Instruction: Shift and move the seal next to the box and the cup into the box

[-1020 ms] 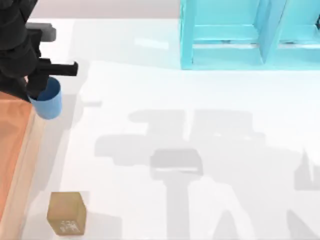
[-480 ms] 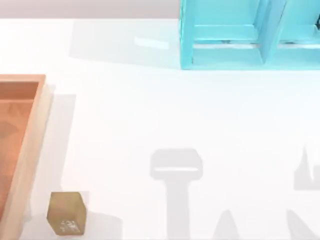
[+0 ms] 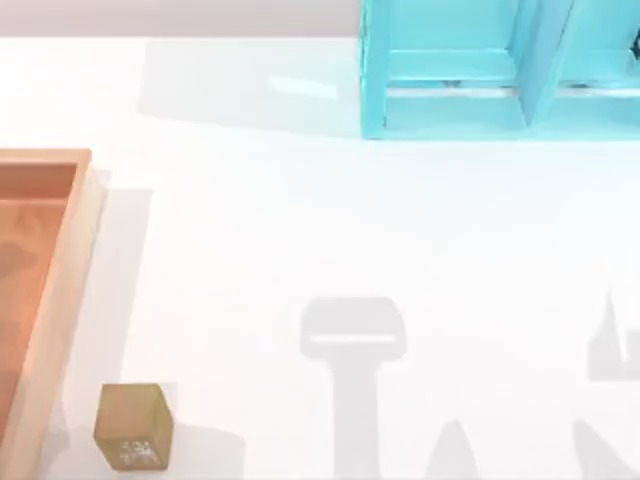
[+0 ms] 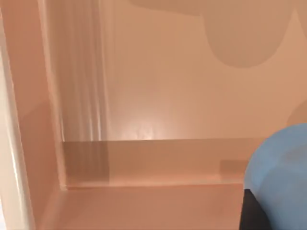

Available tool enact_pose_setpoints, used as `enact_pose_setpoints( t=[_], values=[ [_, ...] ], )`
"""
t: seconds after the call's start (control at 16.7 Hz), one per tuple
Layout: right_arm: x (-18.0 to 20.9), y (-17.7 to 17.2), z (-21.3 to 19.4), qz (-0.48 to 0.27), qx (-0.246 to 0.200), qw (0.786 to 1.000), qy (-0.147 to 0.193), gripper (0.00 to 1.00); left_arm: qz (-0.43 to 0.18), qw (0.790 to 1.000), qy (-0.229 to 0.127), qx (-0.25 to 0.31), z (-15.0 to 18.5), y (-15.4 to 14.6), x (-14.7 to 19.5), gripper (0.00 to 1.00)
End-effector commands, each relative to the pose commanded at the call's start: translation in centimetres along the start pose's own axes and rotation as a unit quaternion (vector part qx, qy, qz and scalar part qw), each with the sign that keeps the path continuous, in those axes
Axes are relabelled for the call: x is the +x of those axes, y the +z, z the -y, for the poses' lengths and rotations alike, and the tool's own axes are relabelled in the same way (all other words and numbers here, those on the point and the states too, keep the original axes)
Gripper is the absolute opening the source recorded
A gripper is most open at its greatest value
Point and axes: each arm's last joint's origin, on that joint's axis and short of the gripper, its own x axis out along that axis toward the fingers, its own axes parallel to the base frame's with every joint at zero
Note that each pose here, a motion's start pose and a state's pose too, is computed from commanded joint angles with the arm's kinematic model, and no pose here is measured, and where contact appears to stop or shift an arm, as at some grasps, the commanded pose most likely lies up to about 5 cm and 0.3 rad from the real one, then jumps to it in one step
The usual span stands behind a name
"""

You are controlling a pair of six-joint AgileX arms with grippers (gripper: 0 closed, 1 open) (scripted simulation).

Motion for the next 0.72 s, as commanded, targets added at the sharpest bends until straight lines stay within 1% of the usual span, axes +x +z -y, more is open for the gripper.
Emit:
enact_pose_setpoints(
  t=[0.12,0.3,0.42,0.54,0.72],
  values=[
    [0.0,0.0,0.0,0.0,0.0,1.0,0.0,1.0,0.017,1.0,0.023,-0.002,-0.3,0.7,-0.5,0.0],
    [0.0,0.0,0.0,0.0,0.0,1.0,0.0,1.0,0.062,0.995,0.076,-0.007,-1.0,2.0,-0.8,0.0],
    [0.0,0.0,0.0,0.0,0.0,1.0,0.0,1.0,0.081,0.992,0.093,-0.008,-1.1,2.5,-0.1,0.0],
    [0.0,0.0,0.0,0.0,0.0,1.0,0.0,1.0,0.076,0.994,0.083,-0.004,-0.8,2.1,1.7,0.0],
    [0.0,0.0,0.0,0.0,0.0,1.0,0.0,1.0,0.036,0.999,0.031,0.004,0.5,0.7,4.8,0.0]
  ],
)
